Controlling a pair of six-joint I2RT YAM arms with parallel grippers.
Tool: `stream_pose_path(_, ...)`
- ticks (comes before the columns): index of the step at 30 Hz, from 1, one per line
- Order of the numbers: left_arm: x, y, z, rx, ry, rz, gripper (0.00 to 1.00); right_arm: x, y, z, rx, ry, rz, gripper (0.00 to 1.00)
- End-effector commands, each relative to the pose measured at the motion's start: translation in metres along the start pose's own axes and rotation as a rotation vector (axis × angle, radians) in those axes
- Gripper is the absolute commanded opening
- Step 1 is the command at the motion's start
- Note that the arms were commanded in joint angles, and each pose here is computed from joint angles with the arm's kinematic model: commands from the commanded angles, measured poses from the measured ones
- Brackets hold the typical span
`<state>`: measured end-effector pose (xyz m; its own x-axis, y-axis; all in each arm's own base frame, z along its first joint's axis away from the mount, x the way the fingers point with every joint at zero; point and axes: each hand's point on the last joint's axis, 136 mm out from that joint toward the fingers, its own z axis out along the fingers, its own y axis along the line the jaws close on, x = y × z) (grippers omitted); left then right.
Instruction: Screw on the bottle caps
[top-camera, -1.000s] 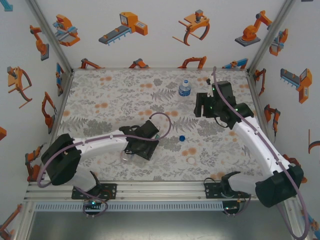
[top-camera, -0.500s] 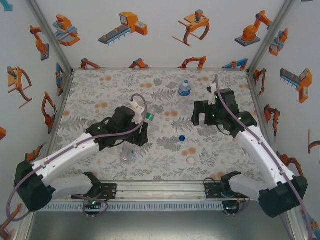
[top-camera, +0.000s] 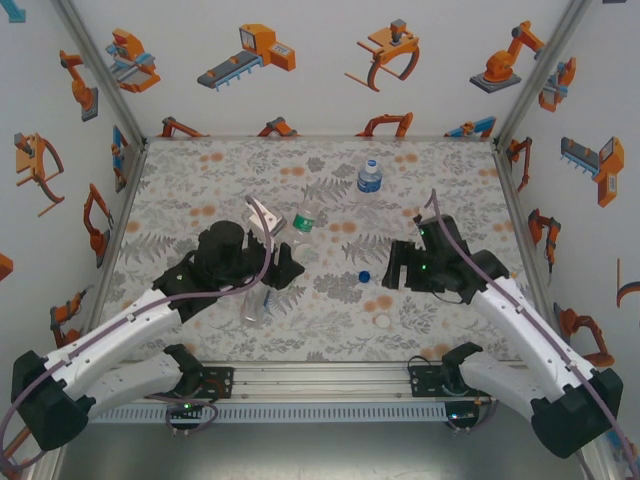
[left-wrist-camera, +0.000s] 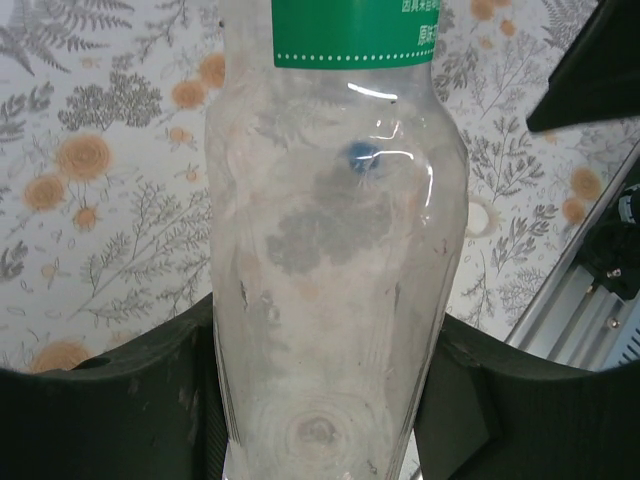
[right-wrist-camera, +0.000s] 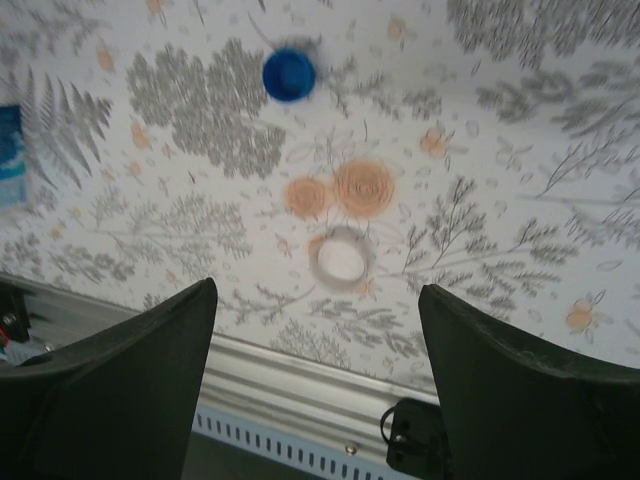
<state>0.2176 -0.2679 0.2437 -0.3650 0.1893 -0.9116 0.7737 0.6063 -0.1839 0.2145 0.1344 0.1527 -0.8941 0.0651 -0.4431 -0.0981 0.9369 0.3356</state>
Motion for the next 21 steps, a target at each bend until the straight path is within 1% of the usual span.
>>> stream_pose_path(1, -0.035, -0.008, -0.005, 0.035, -0.15, 0.078, 0.0, 0.031, -0.01, 0.006, 0.077, 0.052, 0.068, 0.69)
stream_pose_path(5, -0.047, -0.01, -0.004, 0.04, -0.187, 0.096, 0.0, 0.058, -0.011, 0.024, 0.133, 0.087, 0.028, 0.66)
stream_pose_path(9, -0.053, -0.011, -0.002, 0.042, -0.181, 0.101, 0.0, 0.076, -0.007, 0.046, 0.147, 0.128, 0.006, 0.64)
stream_pose_path(14, -0.053, -0.007, -0.003, 0.021, -0.178, 0.098, 0.0, 0.075, -0.006, 0.063, 0.199, 0.129, -0.027, 0.6)
stream_pose_path(21, -0.049, -0.002, -0.006, -0.01, -0.175, 0.087, 0.0, 0.072, -0.004, 0.082, 0.209, 0.113, -0.031, 0.54)
